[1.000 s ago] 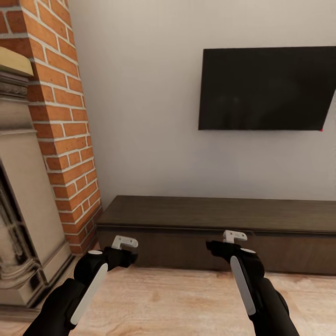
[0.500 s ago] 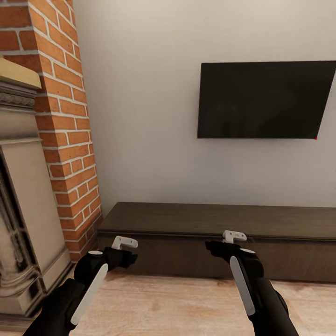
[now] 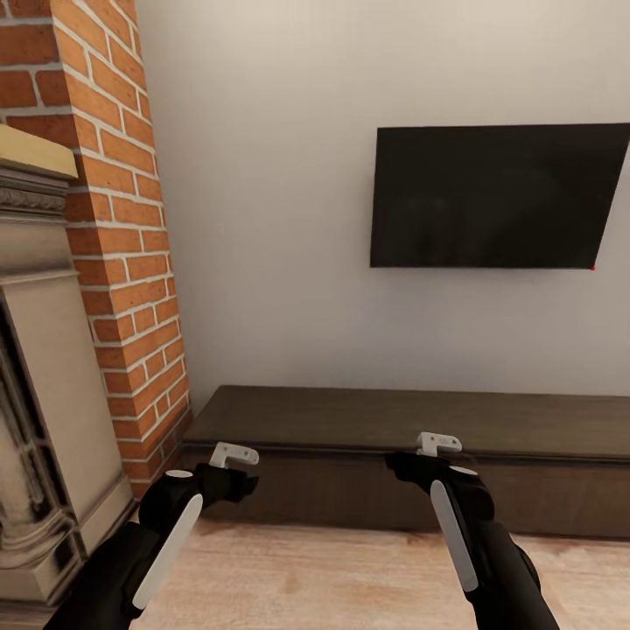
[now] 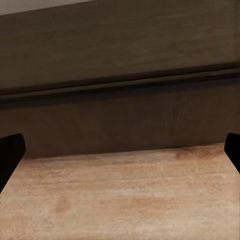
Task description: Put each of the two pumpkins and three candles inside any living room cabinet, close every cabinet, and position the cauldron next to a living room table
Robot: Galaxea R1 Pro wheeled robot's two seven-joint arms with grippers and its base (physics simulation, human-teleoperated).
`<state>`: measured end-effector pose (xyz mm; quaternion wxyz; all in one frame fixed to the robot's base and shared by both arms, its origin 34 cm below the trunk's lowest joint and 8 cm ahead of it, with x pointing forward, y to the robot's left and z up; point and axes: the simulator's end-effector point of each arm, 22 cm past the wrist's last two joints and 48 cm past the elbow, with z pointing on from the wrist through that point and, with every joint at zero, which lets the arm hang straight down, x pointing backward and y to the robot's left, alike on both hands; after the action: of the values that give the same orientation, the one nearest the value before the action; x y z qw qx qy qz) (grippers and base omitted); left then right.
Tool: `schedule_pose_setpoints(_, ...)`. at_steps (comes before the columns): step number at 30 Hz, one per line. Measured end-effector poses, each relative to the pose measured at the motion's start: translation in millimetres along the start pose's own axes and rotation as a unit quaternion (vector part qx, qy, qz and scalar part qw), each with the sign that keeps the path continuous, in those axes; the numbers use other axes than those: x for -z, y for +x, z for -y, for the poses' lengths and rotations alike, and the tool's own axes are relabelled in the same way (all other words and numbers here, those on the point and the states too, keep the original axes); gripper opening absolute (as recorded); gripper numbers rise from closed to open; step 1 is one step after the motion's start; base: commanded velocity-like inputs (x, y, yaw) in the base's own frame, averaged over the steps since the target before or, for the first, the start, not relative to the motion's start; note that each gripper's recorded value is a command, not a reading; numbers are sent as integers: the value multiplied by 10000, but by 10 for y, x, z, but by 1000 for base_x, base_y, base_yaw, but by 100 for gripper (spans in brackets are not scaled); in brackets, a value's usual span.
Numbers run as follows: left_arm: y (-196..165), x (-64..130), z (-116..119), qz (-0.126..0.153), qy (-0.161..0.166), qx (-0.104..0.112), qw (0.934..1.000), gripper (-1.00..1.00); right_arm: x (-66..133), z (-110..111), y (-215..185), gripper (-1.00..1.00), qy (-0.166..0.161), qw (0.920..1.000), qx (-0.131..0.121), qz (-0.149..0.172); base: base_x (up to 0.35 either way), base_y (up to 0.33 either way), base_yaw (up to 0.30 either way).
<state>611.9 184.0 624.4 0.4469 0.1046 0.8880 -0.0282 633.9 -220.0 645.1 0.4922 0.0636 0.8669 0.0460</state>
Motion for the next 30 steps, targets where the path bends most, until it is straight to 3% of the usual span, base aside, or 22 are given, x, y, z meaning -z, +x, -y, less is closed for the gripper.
schedule_pose_setpoints(30, -506, 174, -48, -142, 26, -1, 9999, 100, 97, -92, -486, 100, 17, 9998, 2, -180, 0, 0, 0)
